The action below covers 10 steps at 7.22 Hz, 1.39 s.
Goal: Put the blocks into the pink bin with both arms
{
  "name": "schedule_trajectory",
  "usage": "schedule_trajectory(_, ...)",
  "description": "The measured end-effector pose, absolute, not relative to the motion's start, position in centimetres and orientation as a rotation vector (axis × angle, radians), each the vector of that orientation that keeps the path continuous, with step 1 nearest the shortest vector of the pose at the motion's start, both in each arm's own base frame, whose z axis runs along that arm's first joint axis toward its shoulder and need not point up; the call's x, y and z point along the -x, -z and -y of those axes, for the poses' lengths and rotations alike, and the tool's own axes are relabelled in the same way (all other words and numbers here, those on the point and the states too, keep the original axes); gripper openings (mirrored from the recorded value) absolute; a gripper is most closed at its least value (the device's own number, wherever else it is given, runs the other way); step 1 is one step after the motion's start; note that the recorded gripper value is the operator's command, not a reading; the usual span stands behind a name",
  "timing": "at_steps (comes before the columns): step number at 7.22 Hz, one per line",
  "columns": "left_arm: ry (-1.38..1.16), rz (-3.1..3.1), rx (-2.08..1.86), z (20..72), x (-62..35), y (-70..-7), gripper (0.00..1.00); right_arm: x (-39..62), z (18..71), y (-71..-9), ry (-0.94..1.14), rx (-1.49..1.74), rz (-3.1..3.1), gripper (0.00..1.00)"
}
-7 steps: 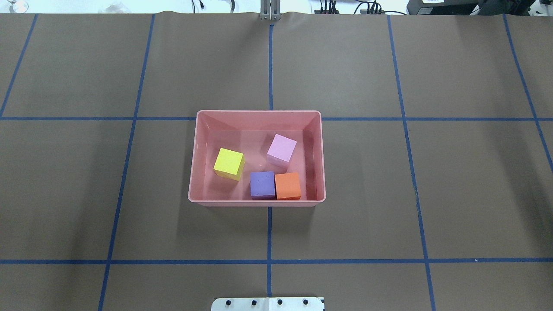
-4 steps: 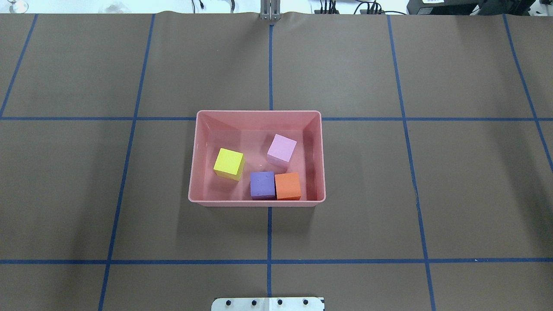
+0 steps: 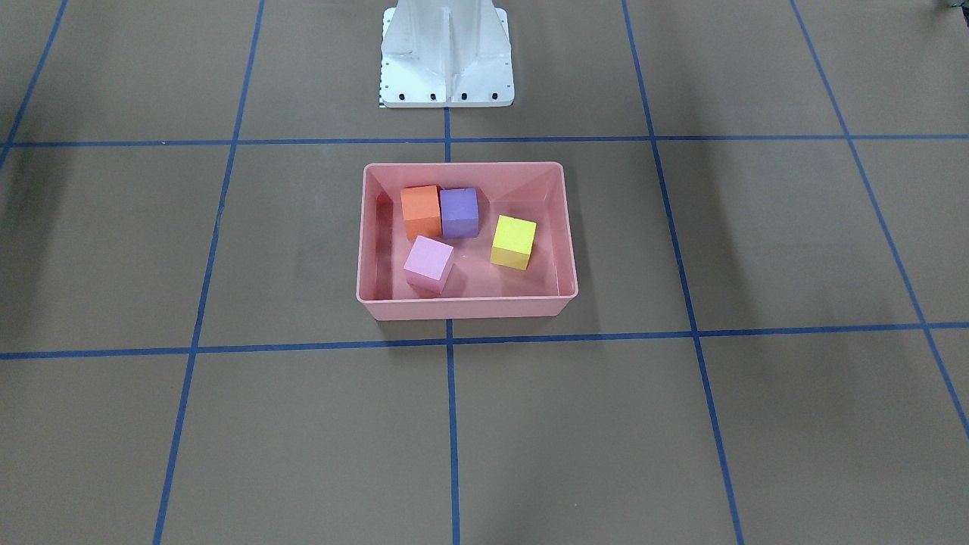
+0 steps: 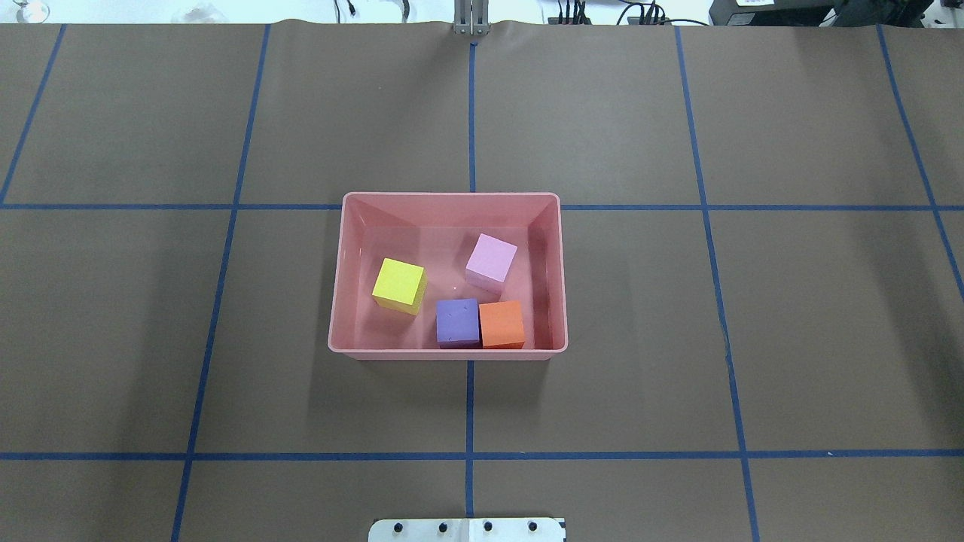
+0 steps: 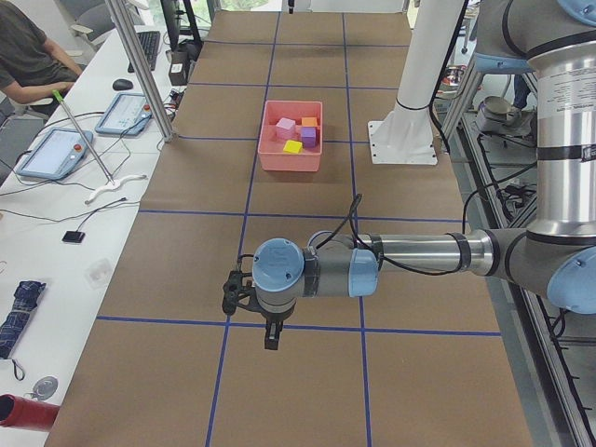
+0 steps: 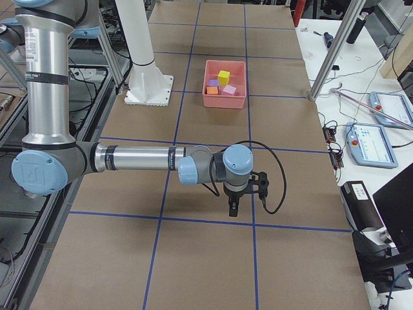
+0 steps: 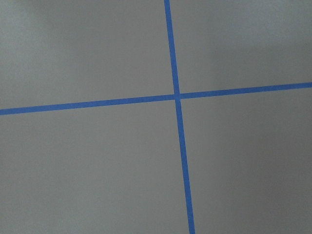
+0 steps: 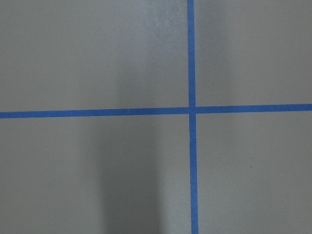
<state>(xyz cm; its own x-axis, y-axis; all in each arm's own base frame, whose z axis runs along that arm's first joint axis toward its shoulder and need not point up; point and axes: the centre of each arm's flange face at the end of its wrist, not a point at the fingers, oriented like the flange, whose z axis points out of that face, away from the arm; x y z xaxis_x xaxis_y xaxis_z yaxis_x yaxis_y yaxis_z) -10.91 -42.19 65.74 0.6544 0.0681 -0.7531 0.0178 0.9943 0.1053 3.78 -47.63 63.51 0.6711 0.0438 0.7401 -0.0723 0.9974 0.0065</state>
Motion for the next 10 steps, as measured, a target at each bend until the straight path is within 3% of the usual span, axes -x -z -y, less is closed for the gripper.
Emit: schedule_trajectory(10,0.096,-0.766,-0.110,43.6,11.1,-65.0,1.00,-2.9,48.9,-61.2,-0.053,-0.009,0.746,1.00)
